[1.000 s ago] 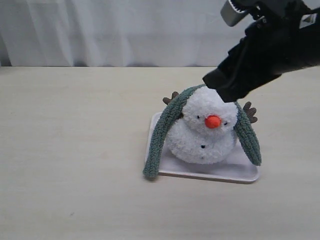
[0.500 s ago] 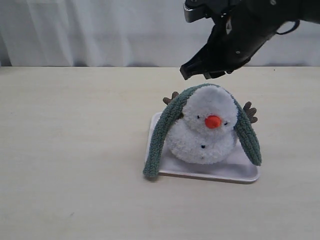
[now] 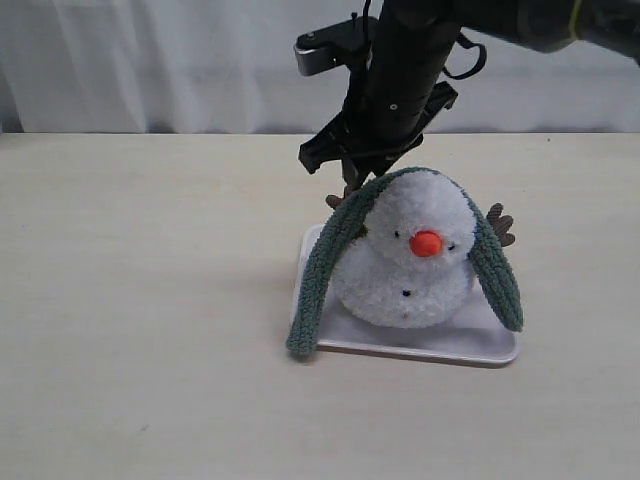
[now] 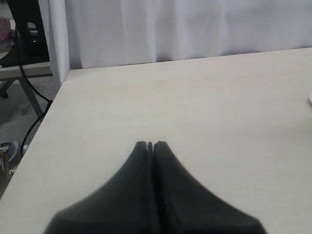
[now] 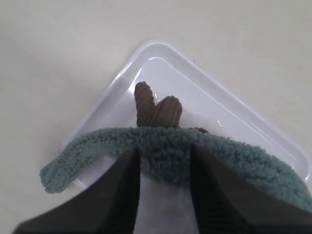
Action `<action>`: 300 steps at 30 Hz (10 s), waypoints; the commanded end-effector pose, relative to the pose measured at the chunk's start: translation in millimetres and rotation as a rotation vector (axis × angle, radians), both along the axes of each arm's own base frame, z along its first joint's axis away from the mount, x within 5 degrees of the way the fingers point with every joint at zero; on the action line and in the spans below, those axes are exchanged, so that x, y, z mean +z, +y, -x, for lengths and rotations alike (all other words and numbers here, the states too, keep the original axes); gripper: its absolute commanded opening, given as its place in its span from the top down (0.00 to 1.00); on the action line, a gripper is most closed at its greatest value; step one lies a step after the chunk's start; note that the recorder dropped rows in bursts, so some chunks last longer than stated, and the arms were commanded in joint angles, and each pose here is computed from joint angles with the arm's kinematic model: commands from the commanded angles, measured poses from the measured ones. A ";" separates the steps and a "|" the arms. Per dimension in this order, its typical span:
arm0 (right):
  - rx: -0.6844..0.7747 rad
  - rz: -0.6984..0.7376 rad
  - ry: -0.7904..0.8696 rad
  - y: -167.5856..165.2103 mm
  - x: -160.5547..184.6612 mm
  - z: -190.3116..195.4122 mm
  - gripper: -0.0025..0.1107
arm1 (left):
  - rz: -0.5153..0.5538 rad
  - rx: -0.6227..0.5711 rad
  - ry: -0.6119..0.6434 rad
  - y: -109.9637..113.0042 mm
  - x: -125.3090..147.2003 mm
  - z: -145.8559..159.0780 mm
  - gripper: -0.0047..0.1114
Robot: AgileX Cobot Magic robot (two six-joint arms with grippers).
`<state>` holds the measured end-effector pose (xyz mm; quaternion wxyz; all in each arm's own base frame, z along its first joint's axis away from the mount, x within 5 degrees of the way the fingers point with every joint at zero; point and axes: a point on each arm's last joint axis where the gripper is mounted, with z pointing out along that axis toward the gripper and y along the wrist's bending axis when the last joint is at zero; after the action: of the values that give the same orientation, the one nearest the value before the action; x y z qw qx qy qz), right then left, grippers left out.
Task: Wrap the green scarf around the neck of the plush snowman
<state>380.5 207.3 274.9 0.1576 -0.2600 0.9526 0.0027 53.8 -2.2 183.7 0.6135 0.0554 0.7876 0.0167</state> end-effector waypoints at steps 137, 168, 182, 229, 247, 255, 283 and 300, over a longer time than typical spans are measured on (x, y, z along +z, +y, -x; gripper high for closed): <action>1.107 0.508 0.181 54.0 -102.3 69.9 0.94 | 0.007 0.004 -0.013 0.1 0.3 -0.1 0.96; 1.020 0.575 0.171 49.8 -100.3 67.0 0.53 | 0.007 0.004 -0.013 0.1 0.3 -0.1 0.96; 1.027 0.545 0.007 66.4 -51.4 89.4 0.48 | 0.007 0.004 -0.013 0.1 0.3 -0.1 0.96; -0.011 -0.096 0.004 -48.0 -36.9 1.1 0.94 | 0.007 0.004 -0.013 0.1 0.3 -0.1 0.96; 0.106 -0.111 -0.035 -42.7 9.1 -2.8 0.94 | 0.007 0.004 -0.013 0.1 0.3 -0.1 0.96; 0.245 0.022 -0.070 -18.8 0.7 33.1 0.94 | 0.007 0.004 -0.013 0.1 0.3 -0.1 0.96; 0.147 0.063 -0.128 -41.7 44.9 65.8 0.83 | 0.007 0.004 -0.013 0.1 0.3 -0.1 0.96; -0.045 0.024 -0.105 -147.1 -8.8 92.7 0.51 | 0.007 0.004 -0.013 0.1 0.3 -0.1 0.96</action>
<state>287.5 58.4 277.6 0.1687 -0.2270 0.9581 -0.0448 53.8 -2.2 183.7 0.6133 0.0554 0.7877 0.0167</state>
